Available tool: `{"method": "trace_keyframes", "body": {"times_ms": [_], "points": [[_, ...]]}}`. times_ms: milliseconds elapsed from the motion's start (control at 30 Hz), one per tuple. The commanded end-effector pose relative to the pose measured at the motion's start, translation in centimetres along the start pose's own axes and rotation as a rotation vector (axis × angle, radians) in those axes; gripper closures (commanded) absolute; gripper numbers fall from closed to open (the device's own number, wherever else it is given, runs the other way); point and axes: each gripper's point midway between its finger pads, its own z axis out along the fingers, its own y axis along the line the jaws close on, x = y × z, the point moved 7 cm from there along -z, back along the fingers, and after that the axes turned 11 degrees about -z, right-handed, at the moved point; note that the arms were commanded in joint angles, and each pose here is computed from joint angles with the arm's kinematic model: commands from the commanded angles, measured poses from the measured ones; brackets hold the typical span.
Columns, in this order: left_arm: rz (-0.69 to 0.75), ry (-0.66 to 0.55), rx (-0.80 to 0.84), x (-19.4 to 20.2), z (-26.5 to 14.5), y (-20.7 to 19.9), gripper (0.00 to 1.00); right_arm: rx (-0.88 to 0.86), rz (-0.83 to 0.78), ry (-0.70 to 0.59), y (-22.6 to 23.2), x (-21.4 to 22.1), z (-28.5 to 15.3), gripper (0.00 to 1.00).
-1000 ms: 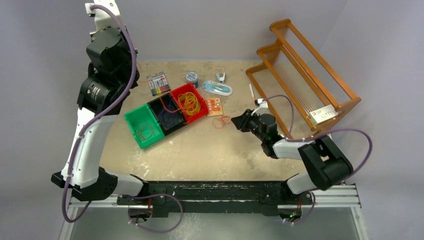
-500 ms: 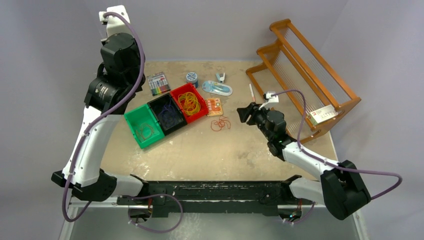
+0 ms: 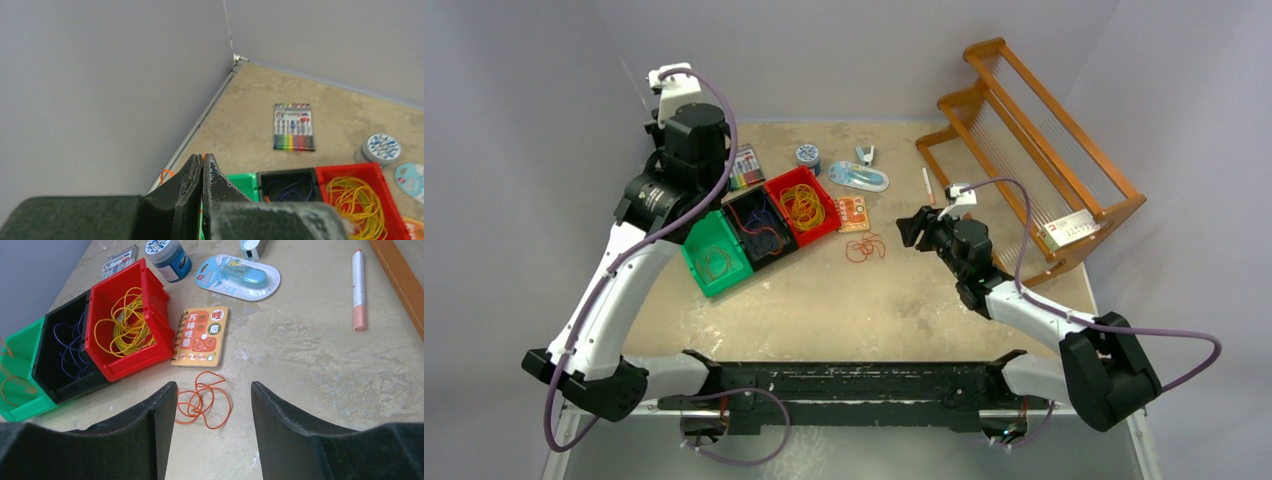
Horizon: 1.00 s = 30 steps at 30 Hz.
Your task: Untangle the cables
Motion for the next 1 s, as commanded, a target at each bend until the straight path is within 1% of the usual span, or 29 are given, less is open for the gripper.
{"method": "trace_keyframes", "body": {"times_ms": [0, 133, 367, 533, 800, 967], "points": [[-0.038, 0.003, -0.064, 1.2, -0.4, 1.7, 1.0, -0.022, -0.017, -0.072, 0.6, -2.4, 0.7, 0.41], [-0.067, 0.011, -0.031, 1.3, -0.6, 1.7, 1.0, -0.039, -0.021, -0.065, 0.8, -2.4, 1.1, 0.41], [-0.065, -0.008, -0.035, 0.6, -0.5, 1.6, 1.0, -0.052, -0.016, -0.066, 1.0, -2.5, 1.4, 0.41], [-0.088, -0.04, -0.01, -1.6, -0.6, 1.0, 1.0, -0.049, -0.014, -0.065, 1.0, -2.4, 1.4, 0.41], [-0.174, -0.095, 0.126, -6.1, -1.2, -0.6, 1.0, -0.048, -0.003, -0.073, 1.0, -2.4, 1.3, 0.41], [-0.176, -0.113, 0.093, -7.1, -1.2, -0.3, 1.0, -0.051, -0.002, -0.077, 1.0, -2.4, 1.4, 0.41]]}}
